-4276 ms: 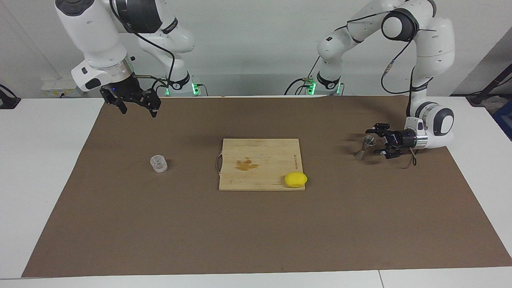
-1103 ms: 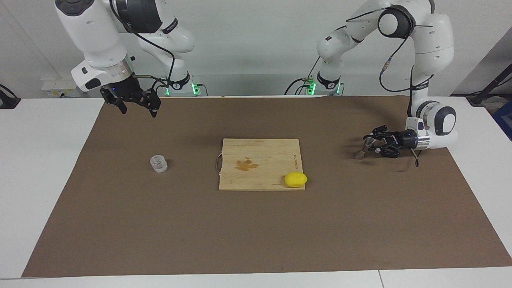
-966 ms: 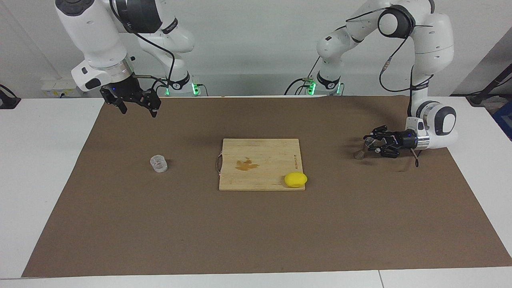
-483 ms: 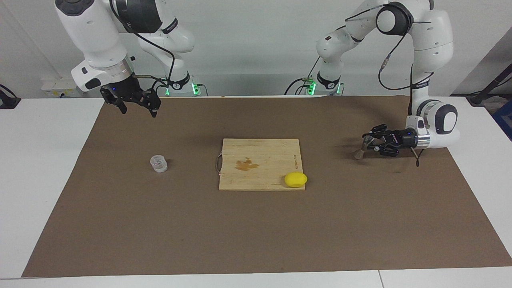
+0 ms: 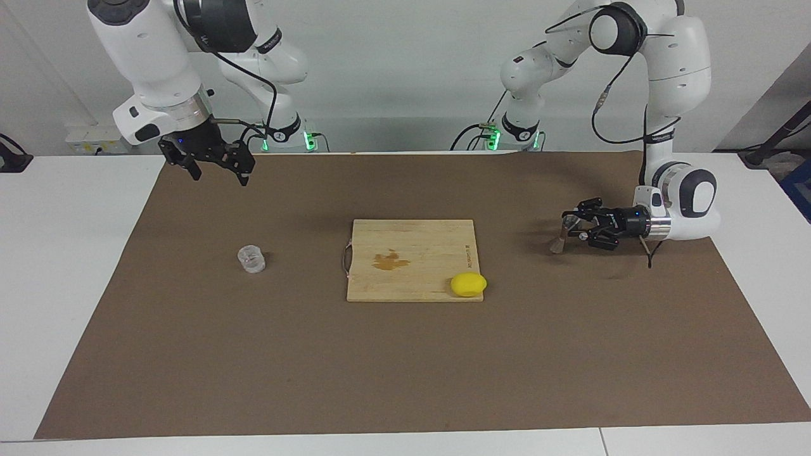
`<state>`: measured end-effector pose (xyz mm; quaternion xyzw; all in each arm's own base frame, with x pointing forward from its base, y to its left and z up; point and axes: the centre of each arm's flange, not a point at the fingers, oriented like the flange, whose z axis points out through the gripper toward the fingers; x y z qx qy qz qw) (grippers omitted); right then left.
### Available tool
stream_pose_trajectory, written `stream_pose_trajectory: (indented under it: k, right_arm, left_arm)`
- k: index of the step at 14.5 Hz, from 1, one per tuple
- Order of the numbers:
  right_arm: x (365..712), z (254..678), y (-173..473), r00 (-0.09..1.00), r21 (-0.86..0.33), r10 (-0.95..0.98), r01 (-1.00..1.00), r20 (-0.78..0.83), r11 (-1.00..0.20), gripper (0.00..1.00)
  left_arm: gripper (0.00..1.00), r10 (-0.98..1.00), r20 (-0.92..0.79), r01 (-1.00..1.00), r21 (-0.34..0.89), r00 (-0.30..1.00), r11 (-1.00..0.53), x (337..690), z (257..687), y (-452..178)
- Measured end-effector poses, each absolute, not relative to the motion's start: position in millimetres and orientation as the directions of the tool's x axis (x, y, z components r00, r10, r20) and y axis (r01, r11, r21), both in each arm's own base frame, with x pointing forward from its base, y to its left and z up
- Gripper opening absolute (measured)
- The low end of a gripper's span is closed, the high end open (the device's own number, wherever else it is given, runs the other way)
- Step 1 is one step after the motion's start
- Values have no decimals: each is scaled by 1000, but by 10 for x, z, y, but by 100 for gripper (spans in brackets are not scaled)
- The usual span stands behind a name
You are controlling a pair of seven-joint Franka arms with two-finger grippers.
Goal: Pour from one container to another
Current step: 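Carry the dark cup with the left gripper onto the cutting board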
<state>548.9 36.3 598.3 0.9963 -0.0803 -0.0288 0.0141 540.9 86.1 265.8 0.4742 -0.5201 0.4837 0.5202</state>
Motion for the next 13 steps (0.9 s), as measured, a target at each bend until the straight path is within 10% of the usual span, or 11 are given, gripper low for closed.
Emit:
stream_pose_trajectory:
  k: [13]
  right_arm:
    - [5489, 5983, 363, 985, 33, -161, -159, -55, -987, 100]
  left_arm:
    - [52, 72, 997, -995, -29, -22, 99, 5729, 3047, -562]
